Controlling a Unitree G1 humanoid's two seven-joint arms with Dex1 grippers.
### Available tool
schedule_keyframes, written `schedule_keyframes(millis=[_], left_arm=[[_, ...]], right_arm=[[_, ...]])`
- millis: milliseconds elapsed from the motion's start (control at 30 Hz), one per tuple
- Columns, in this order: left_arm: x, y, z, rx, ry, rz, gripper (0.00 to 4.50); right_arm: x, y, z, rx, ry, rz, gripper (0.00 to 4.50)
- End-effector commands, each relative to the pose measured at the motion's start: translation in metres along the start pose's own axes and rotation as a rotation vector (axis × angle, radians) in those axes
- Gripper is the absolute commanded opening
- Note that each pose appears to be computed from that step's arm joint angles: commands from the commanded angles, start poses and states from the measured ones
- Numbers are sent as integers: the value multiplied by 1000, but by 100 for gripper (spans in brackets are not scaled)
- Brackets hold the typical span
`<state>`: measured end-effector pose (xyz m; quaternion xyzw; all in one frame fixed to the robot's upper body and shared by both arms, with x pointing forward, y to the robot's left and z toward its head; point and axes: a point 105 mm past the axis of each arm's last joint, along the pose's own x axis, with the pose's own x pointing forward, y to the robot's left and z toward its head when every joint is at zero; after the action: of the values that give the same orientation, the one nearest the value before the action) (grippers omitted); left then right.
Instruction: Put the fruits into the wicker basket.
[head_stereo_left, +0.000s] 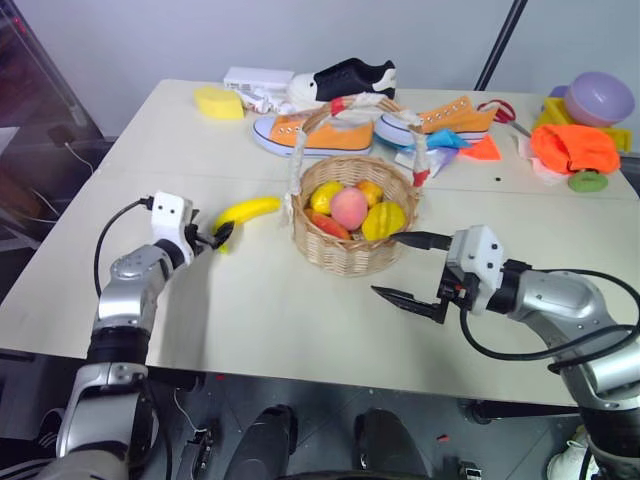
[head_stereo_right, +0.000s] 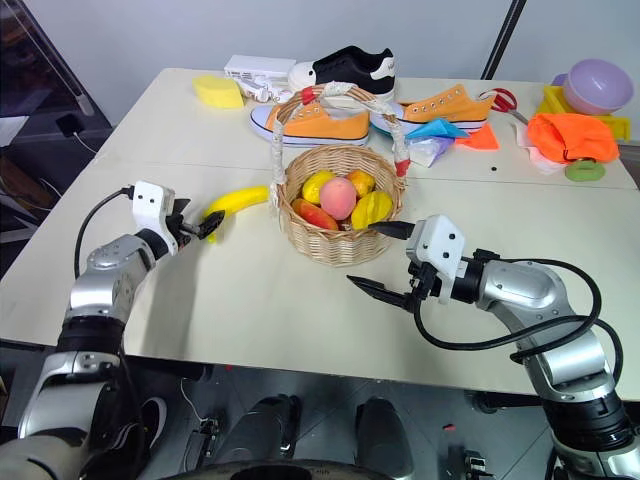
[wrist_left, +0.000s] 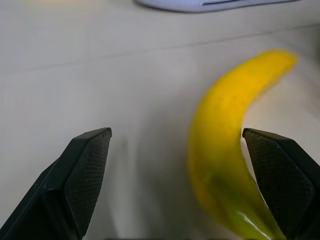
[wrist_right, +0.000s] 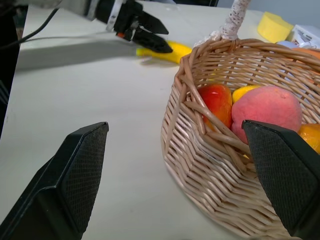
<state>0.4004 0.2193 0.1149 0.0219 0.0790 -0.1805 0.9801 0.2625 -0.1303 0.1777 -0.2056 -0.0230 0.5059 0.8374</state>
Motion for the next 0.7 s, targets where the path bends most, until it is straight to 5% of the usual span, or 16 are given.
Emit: schedule_keyframes(millis=[33, 300, 533, 700], left_arm=[[4, -11, 4, 12, 17, -57, 450], [7, -16, -7, 55, 89, -71, 450], [3, -14, -3, 53, 61, -59, 119], [-22, 2, 6, 93, 19, 12, 95]], right_arm=[[1, 2, 16, -58, -29, 13, 446], [12, 2, 26, -65, -52, 16, 446], [12, 1, 25, -58, -49, 14, 450], [9, -2, 22, -58, -43, 9, 450]])
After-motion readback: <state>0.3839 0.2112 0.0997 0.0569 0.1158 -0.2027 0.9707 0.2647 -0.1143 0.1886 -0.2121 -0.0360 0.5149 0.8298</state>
